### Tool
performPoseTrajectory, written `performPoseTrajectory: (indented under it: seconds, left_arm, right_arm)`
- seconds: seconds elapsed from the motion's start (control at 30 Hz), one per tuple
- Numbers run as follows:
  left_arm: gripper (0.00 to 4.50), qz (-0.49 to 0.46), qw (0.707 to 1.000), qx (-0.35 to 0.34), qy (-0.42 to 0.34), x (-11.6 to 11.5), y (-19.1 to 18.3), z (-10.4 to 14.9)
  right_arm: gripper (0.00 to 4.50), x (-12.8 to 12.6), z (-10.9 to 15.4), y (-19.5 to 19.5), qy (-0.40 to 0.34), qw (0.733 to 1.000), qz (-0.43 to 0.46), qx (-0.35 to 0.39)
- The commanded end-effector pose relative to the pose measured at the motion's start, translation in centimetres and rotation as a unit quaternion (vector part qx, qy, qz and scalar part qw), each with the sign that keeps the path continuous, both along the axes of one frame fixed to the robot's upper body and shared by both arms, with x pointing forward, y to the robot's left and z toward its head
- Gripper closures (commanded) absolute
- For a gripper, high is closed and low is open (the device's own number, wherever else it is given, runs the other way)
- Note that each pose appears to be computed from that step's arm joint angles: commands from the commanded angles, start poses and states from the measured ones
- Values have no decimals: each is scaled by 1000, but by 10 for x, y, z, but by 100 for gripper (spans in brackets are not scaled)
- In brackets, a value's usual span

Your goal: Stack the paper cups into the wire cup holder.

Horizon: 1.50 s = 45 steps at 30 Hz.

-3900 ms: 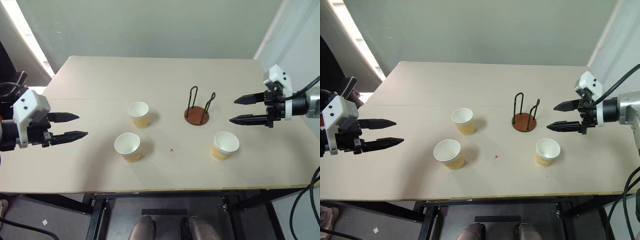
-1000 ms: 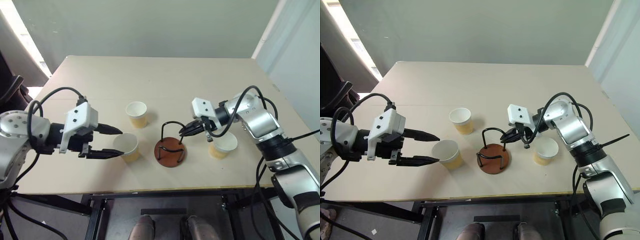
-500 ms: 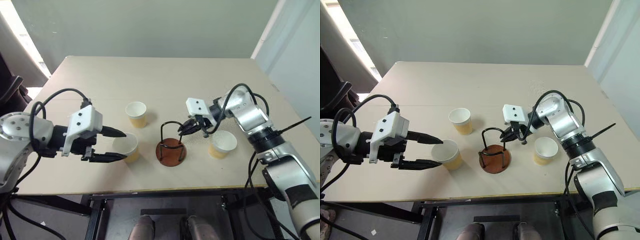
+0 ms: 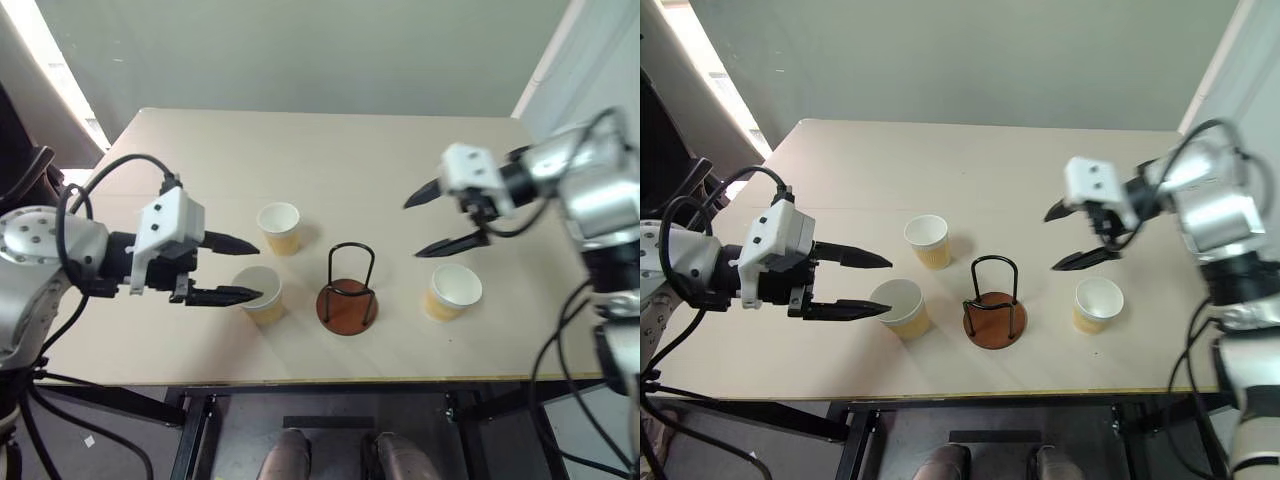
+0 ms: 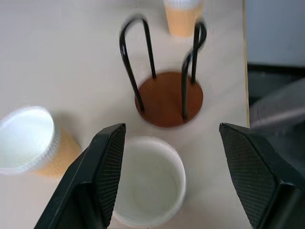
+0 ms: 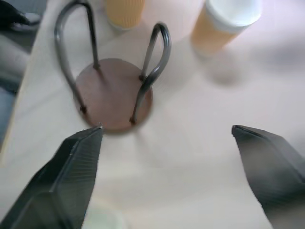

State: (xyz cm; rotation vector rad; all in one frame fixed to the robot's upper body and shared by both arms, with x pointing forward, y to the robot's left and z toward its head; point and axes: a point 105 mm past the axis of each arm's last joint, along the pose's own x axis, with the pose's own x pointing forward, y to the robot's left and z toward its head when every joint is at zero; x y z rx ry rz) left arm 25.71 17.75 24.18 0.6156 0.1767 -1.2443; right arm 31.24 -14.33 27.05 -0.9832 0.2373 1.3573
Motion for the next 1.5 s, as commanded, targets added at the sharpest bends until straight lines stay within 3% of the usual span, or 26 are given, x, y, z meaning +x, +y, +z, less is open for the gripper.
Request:
performPoseTrajectory:
  seconds: [0.03, 0.23, 0.7, 1.13, 1.33, 1.5]
  left_arm:
    - [113, -15, 1000, 3, -17, -3, -5, 5]
    - [113, 21, 999, 16, -31, 20, 0, -13]
    - [113, 48, 998, 19, -30, 18, 8, -14]
    - [113, 35, 998, -9, -42, 7, 5, -2]
    - [113, 29, 998, -22, -45, 7, 2, 2]
    - [113, 29, 998, -25, -45, 7, 7, 7]
  right_arm:
    - [2, -28, -6, -14, 29, 999, -19, -16]
    - [2, -37, -52, -16, 67, 994, -63, -51]
    - [2, -19, -91, -28, 54, 986, -98, -125]
    - [444, -15, -97, -28, 49, 986, -90, -135]
    - [447, -16, -90, -27, 43, 987, -84, -133]
    - [447, -19, -37, -12, 11, 997, -37, -66]
